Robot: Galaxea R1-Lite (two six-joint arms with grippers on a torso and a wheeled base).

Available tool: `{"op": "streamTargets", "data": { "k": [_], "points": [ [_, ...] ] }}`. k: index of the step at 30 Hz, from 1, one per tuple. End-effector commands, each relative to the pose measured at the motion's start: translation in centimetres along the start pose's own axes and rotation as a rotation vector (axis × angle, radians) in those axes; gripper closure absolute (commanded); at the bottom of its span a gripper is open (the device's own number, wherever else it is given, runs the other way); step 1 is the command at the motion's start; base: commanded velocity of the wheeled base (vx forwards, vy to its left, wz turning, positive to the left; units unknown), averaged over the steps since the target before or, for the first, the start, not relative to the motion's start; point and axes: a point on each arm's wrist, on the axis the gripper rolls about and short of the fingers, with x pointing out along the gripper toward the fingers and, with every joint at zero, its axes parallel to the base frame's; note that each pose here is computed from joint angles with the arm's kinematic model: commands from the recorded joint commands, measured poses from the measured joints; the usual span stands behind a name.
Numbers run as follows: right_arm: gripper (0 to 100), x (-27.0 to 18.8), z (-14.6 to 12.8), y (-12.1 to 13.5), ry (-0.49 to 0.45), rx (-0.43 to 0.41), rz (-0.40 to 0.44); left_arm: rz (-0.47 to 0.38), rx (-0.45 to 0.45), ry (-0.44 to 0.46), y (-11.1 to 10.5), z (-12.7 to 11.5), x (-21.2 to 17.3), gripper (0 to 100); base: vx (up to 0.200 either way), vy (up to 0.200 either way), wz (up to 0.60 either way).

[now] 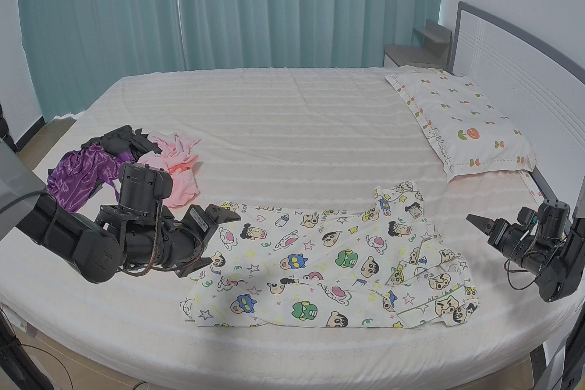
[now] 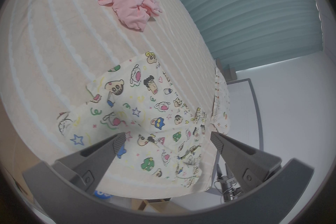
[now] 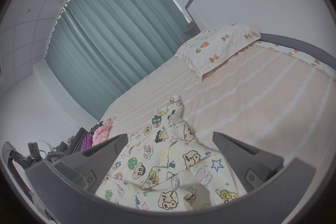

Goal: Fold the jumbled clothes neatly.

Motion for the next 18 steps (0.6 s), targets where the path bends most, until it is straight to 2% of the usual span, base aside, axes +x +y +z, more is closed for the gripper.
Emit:
{"op": "streamTargets", "data": {
  "k": [1, 5, 9, 12, 15, 16, 17, 18],
  "points": [
    [0, 0.0, -0.4, 0.1, 0.015, -0.001, 0.003, -0.006, -0.017, -0.012, 0.1, 0.3, -0.1, 0, 0.200, 0.000, 0.00],
    [0, 0.0, -0.5, 0.3, 0.019, -0.003, 0.009, -0.002, -0.013, -0.020, 0.4, 0.6, 0.0, 0, 0.200, 0.000, 0.00],
    [0, 0.0, -0.5, 0.3, 0.022, -0.003, 0.008, -0.004, -0.007, -0.033, 0.4, 1.1, -0.1, 0, 0.000, 0.000, 0.00],
    [0, 0.1, -0.9, 0.8, 0.038, -0.007, 0.021, 0.043, 0.135, -0.094, 1.8, 4.4, 1.7, 0, 0.000, 0.000, 0.00],
    [0, 0.3, -1.3, 1.1, 0.054, -0.010, 0.033, 0.083, 0.205, -0.125, 3.0, 6.7, 3.6, 0, 0.000, 0.000, 0.00],
    [0, 0.3, -1.3, 1.1, 0.054, -0.010, 0.033, 0.083, 0.205, -0.125, 3.0, 6.7, 3.6, 0, 0.000, 0.000, 0.00],
    [0, 0.4, -1.6, 1.4, 0.067, -0.013, 0.041, 0.100, 0.249, -0.134, 3.7, 7.9, 4.9, 0, 0.000, 0.000, 0.00],
    [0, 0.4, -1.6, 1.4, 0.067, -0.013, 0.041, 0.100, 0.249, -0.134, 3.7, 7.9, 4.9, 0, 0.000, 0.000, 0.00]
  ]
}}
